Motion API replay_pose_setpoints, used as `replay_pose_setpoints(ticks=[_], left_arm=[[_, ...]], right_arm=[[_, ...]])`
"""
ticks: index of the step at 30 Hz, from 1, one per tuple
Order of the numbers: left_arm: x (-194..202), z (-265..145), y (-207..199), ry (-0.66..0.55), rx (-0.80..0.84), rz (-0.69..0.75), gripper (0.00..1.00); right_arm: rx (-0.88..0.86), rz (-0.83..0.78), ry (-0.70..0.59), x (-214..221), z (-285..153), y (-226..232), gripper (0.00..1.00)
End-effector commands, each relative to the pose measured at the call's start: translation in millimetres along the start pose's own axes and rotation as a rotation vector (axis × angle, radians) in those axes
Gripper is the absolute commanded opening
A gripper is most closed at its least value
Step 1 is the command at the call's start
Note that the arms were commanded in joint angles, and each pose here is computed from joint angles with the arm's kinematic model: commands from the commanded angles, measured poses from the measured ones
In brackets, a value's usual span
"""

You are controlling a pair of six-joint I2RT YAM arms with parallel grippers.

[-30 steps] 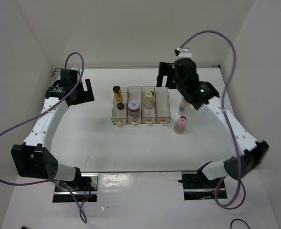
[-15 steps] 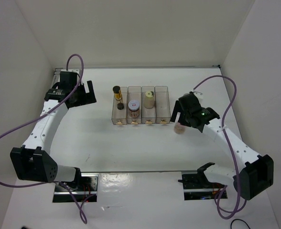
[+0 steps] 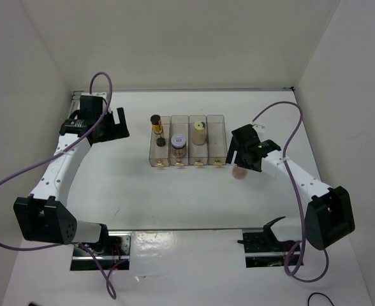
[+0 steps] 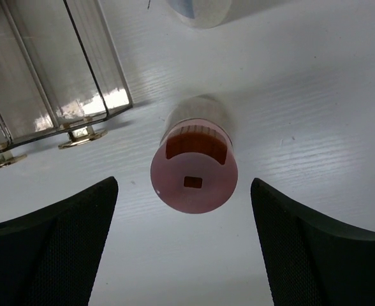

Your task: Organize the condiment bottles

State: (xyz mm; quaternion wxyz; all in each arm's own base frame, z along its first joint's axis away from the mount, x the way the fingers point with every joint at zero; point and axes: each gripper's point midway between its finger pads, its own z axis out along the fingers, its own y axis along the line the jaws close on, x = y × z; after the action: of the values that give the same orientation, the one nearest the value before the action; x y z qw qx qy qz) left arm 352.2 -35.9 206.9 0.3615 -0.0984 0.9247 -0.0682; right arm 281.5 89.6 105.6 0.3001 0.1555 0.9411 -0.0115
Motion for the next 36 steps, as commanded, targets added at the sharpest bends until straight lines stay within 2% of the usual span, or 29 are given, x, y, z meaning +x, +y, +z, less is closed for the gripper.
replay_pose_setpoints(ticks=[1,6,9,12,13,16,20,28,32,36], left_arm=[[-8.0,-2.9,-2.5,-0.038,0.025,0.030,1.00],[-5.2,2.9,-1.6,-0.020,0.021,0.030,1.00],[-4.2,5.9,0.4,-0.013,0.009,0.030,1.00],[-4.2,5.9,0.4,-0.013,0.009,0.030,1.00],[-4.2,5.9,0.4,-0.013,0.009,0.030,1.00],[-2.7,8.8,0.9,-0.005,0.007,0.029,1.00],[-2.7,8.8,0.9,-0.005,0.007,0.029,1.00],[-3.1,12.9,0.8,0.004,0.005,0.029,1.00],[-3.1,12.9,0.8,0.004,0.005,0.029,1.00],[-3.6,13.0,2.4,0.002,-0.004,0.029,1.00]], right_arm=[[0.024,0.017,-0.076,-21.9,3.6,-1.3,0.88],[0.041,0.002,-0.069,-20.7,13.6,-0.3,0.78],[0.048,-0.002,-0.059,-18.7,18.9,0.5,0.65],[0.061,-0.015,-0.058,-18.1,21.1,-1.4,0.35],[0.068,-0.019,-0.049,-15.8,20.8,-3.3,0.19],[0.102,-0.018,-0.034,-20.2,12.3,-7.2,0.00],[0.077,-0.054,-0.045,-25.6,-18.7,0.3,0.00],[-0.262,-0.054,-0.105,-62.8,-96.9,50.2,0.00],[-0.359,-0.076,-0.166,-92.5,-109.8,82.6,0.00],[-0.425,-0.123,-0.192,-104.3,-106.7,124.6,0.00]])
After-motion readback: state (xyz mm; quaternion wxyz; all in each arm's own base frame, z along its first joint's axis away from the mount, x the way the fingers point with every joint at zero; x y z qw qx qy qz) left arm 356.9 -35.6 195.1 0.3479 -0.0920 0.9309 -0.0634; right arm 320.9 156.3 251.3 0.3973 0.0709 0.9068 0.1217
